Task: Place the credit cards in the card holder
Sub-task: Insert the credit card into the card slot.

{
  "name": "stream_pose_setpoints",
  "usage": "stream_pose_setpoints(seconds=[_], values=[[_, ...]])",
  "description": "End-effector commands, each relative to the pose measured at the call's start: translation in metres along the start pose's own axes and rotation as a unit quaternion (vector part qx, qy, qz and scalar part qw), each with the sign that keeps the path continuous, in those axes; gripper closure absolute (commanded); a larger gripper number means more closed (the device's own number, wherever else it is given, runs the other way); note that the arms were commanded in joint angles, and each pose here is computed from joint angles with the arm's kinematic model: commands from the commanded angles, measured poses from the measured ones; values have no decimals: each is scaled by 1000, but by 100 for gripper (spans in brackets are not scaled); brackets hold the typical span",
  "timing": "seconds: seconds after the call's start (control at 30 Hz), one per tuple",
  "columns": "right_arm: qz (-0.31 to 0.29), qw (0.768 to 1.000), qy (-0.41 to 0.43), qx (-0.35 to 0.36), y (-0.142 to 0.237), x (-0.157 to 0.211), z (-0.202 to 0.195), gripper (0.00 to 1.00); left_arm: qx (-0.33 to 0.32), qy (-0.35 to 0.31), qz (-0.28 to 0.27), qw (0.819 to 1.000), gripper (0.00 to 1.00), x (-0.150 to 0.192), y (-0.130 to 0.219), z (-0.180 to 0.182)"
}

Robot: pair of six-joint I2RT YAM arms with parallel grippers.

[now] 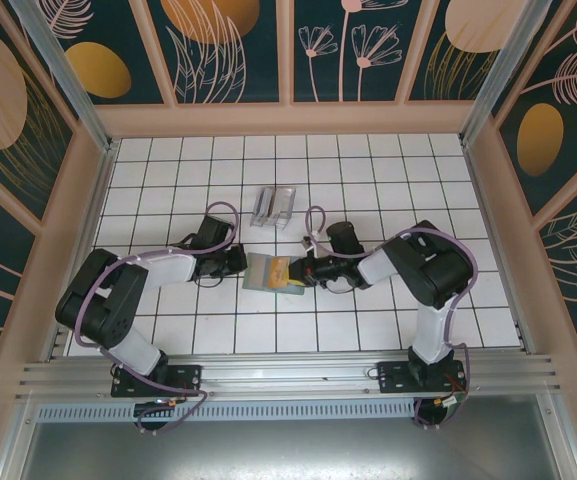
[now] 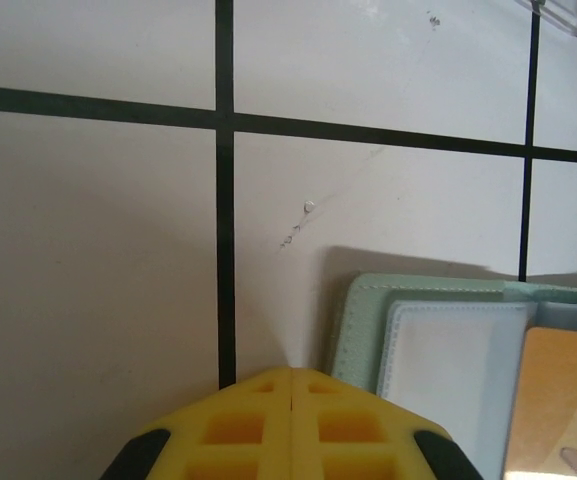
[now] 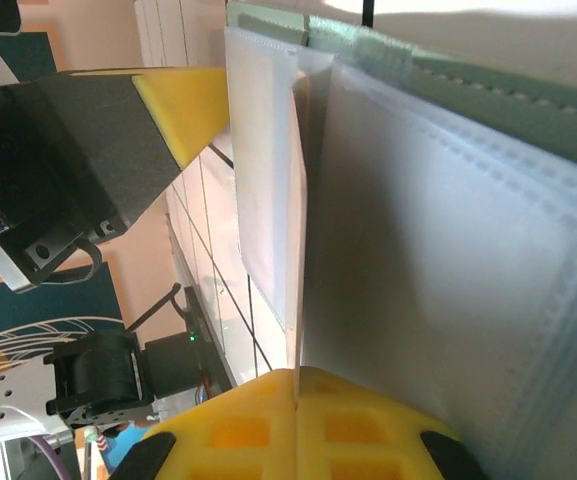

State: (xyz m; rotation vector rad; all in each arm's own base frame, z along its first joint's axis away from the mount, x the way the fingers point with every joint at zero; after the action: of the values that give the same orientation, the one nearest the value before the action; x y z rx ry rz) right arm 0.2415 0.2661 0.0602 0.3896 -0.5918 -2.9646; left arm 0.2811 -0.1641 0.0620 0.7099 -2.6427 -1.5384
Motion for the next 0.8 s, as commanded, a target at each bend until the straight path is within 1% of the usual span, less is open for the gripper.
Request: stream_pose_setpoints(seconds=[0.0, 0.13, 0.4, 0.6, 0.77], values=[[-3, 1000, 0, 10, 12, 4, -5, 100, -39, -5, 26, 999, 93, 9, -10, 16], [3, 1000, -3, 10, 10, 3, -8, 100, -39, 1, 31, 999, 93, 10, -13, 17], [12, 1000, -3, 20, 4, 0, -8, 100, -9, 9, 48, 999, 91, 12, -18, 9], [9, 999, -22, 23, 0, -1, -13, 100, 7, 17, 59, 998, 91, 15, -20, 7], [20, 999, -24, 9, -6, -2, -11, 100, 13, 21, 60, 998, 91, 17, -20, 7]])
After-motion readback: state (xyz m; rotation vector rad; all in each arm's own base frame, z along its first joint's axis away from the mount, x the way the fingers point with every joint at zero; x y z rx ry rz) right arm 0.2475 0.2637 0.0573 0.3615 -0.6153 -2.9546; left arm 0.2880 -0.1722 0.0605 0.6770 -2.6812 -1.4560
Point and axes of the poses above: each hand's point on the last joint's axis, 136 mm out from that joint toward the fingers, its own y axis back along the fingers, its own z axis along the line the jaws close on, x = y × z, the point moved 6 cm from there along y, back along the fingers, and after that the axes turned 13 degrees about y, right-handed, at the moved point
